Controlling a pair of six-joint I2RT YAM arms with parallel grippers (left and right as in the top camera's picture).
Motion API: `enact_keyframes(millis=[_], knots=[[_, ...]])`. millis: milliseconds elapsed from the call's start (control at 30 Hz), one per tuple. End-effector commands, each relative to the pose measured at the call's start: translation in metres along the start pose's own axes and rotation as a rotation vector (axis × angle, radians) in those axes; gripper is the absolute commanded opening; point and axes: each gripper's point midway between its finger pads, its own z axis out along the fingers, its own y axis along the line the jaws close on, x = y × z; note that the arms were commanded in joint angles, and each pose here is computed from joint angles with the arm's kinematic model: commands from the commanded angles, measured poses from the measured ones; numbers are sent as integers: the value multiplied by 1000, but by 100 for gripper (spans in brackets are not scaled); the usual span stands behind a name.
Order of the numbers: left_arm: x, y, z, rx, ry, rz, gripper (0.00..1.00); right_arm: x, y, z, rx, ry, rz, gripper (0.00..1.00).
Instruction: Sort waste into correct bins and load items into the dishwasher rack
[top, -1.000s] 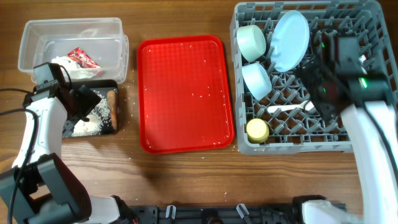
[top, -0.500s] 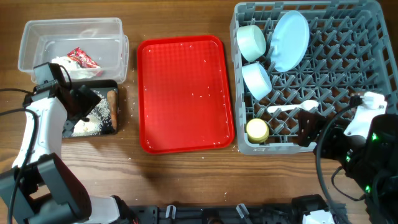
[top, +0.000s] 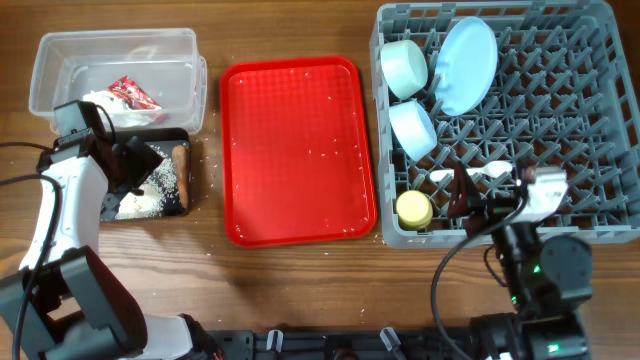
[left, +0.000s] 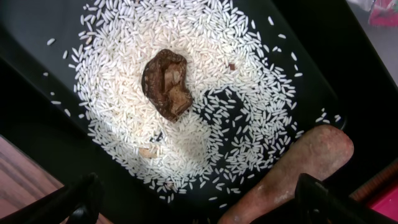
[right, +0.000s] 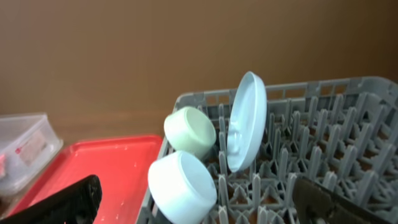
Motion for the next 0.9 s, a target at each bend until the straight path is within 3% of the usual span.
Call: enact_keyframes(millis=[0, 200, 333, 867], knots=[[0, 1, 0, 0, 0, -1, 100, 35, -7, -1, -4, -28, 75, 100], [0, 1, 0, 0, 0, -1, 100, 71, -21, 1, 31, -75, 55, 100], [0, 1, 0, 0, 0, -1, 100, 63, -30, 3, 56, -158, 29, 100], [0, 1, 0, 0, 0, -1, 100, 62, -43, 2, 107, -163, 34, 100]])
